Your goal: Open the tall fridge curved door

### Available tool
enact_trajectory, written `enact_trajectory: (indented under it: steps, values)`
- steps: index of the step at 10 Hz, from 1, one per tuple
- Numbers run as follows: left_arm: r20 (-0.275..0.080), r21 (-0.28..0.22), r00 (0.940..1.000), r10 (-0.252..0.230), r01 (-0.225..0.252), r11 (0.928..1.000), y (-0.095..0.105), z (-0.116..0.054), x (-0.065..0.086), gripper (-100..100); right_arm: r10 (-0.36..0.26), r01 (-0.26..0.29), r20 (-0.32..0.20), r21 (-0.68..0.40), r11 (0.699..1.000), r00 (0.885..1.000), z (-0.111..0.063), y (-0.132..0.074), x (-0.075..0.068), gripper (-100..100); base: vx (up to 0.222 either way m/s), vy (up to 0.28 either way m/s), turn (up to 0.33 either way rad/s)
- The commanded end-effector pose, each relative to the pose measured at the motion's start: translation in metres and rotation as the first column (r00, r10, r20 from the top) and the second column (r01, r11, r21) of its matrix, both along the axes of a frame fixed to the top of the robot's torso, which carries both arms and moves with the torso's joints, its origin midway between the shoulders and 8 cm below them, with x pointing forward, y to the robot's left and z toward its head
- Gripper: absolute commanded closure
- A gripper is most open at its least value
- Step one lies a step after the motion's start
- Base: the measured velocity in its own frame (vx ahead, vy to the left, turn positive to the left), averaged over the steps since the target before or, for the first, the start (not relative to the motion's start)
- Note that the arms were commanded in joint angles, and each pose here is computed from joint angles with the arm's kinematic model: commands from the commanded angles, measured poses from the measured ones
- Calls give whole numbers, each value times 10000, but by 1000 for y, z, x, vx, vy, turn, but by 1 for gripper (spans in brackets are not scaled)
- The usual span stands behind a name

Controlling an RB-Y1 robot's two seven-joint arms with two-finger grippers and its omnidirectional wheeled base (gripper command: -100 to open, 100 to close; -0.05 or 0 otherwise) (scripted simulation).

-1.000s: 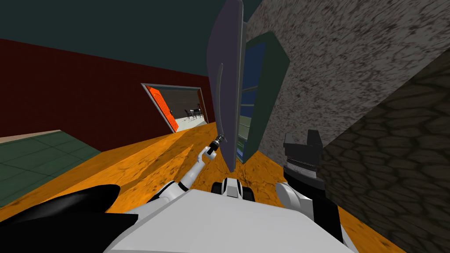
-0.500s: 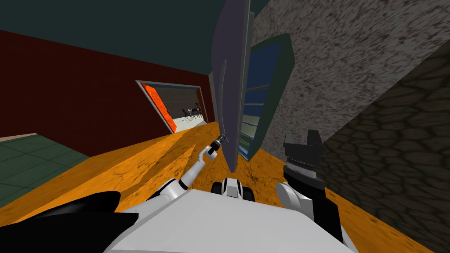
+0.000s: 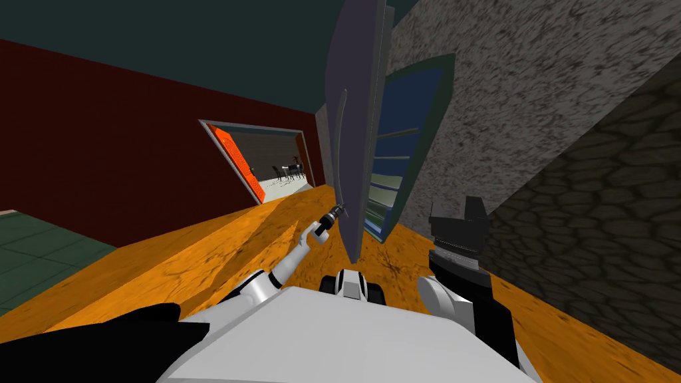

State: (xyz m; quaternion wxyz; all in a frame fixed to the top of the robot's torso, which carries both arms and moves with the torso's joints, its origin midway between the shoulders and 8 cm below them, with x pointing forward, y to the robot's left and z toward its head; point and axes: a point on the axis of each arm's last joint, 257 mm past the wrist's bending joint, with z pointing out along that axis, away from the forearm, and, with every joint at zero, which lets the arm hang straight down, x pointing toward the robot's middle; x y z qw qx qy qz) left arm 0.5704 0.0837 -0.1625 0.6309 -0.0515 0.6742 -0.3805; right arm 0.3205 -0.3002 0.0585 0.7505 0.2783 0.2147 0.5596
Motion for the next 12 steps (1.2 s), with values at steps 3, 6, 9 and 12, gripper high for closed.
enact_trajectory:
  steps: [3, 6, 9, 12]
  values:
    - [131, -92, 9981, -602, 604, 9981, -16, 9, -10, 100, 0, 0, 0, -1, 10000, 10000, 0, 0, 0, 0, 13, 348, -99]
    - [130, -117, 9938, -1103, 1104, 9938, -29, 10, -21, 100, 0, 0, 0, 0, 10000, 10000, 0, 0, 0, 0, 0, 333, -95]
    - [98, -149, 9871, -1600, 1602, 9870, -42, 10, -33, 100, 0, 0, -1, 2, 10000, 10000, 0, 0, 0, 0, 6, 307, -74]
    - [-42, -72, 9834, -1814, 1814, 9834, -47, 2, -41, 100, -1, 1, -2, 1, 10000, 10000, 0, 0, 0, 0, 1, 296, -63]
